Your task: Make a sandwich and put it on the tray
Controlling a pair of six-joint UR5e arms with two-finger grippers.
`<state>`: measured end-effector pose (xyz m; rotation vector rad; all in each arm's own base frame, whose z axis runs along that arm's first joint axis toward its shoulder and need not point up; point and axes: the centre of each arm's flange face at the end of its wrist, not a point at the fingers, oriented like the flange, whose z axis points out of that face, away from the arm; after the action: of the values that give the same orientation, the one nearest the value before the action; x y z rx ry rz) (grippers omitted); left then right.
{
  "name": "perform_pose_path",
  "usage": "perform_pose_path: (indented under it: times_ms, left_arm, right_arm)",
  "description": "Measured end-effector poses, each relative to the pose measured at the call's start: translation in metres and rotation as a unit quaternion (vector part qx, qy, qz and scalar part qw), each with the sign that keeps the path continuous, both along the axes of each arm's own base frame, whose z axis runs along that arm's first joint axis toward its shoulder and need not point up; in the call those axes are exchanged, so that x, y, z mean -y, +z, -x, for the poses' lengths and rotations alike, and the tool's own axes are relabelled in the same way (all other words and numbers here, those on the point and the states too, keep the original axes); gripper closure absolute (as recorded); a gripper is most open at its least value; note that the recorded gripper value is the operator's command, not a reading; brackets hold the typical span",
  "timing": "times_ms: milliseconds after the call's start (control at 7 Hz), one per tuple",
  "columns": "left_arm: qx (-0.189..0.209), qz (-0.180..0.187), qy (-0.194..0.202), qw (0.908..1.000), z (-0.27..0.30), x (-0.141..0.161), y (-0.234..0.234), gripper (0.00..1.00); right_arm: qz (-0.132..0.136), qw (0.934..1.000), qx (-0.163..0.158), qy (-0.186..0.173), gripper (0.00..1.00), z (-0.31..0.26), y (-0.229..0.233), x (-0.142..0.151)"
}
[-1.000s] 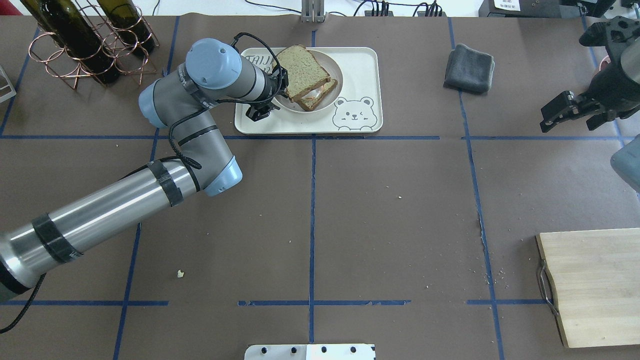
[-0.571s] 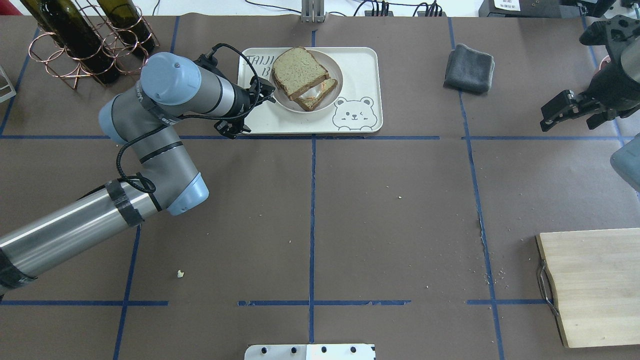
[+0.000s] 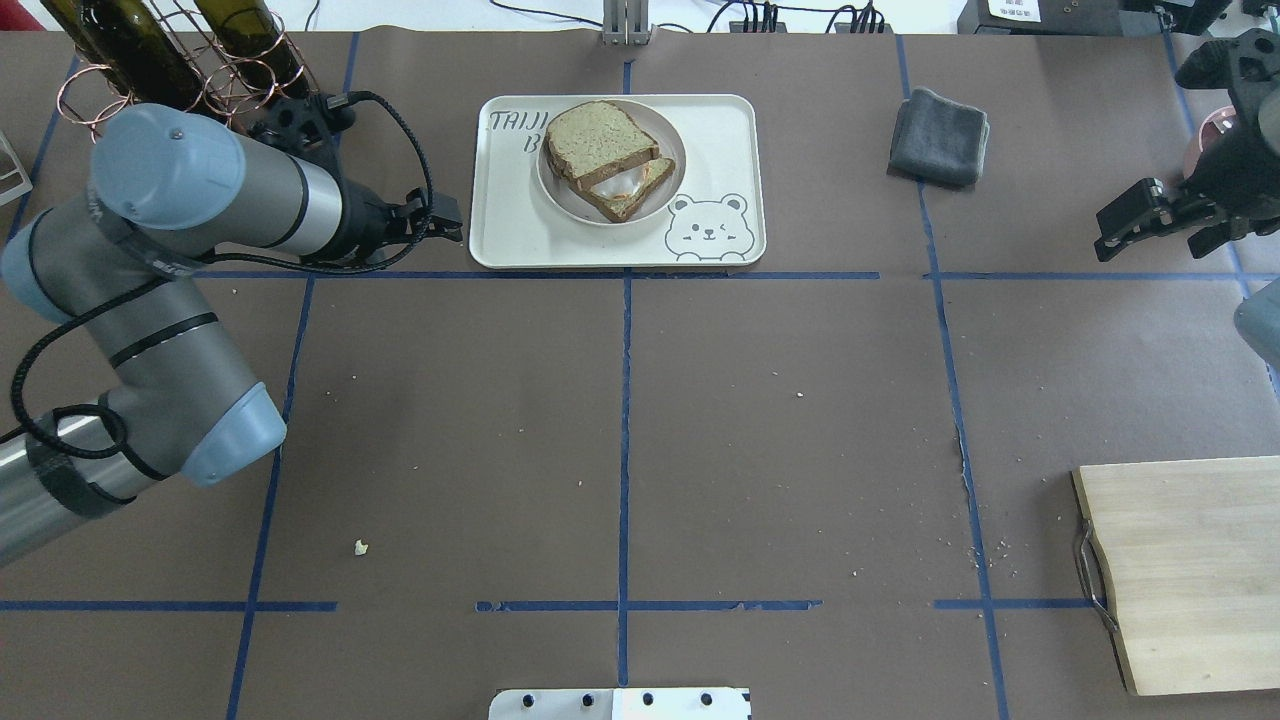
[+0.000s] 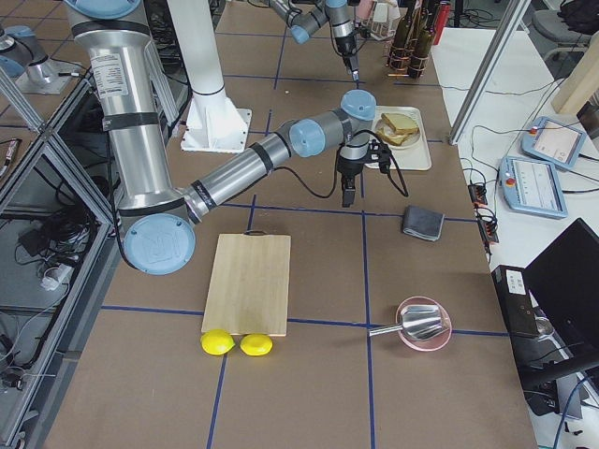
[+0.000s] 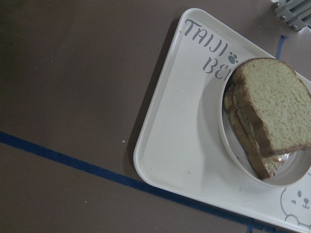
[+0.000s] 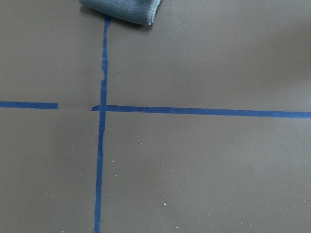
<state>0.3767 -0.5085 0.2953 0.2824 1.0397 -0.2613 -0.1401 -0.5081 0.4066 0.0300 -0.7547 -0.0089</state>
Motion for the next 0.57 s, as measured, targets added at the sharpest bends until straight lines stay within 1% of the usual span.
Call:
perform_pose_path:
  times_ms: [143,286,429,571]
  left_arm:
    - [0.049,-0.051,0.027,0.9971,0.035,-0.004,0.024,0.00]
    - [0.093,-0.096,0.046,0.9899,0.074,-0.002,0.048,0.00]
    - [0.131,-0.137,0.063,0.9799,0.112,0.006,0.066,0.00]
    - [0.163,-0.173,0.084,0.9677,0.154,0.014,0.085,0.00]
  right_arm:
    - [-0.004,1.0000,-0.004,0.000,0.00,-0.020,0.013,0.000]
    - [-0.014,0.9998,-0.010,-0.008,0.00,-0.044,0.030,-0.001]
    - [-0.023,0.9995,-0.015,-0.018,0.00,-0.065,0.046,-0.003]
    - [-0.031,0.9990,-0.019,-0.027,0.00,-0.084,0.061,-0.005]
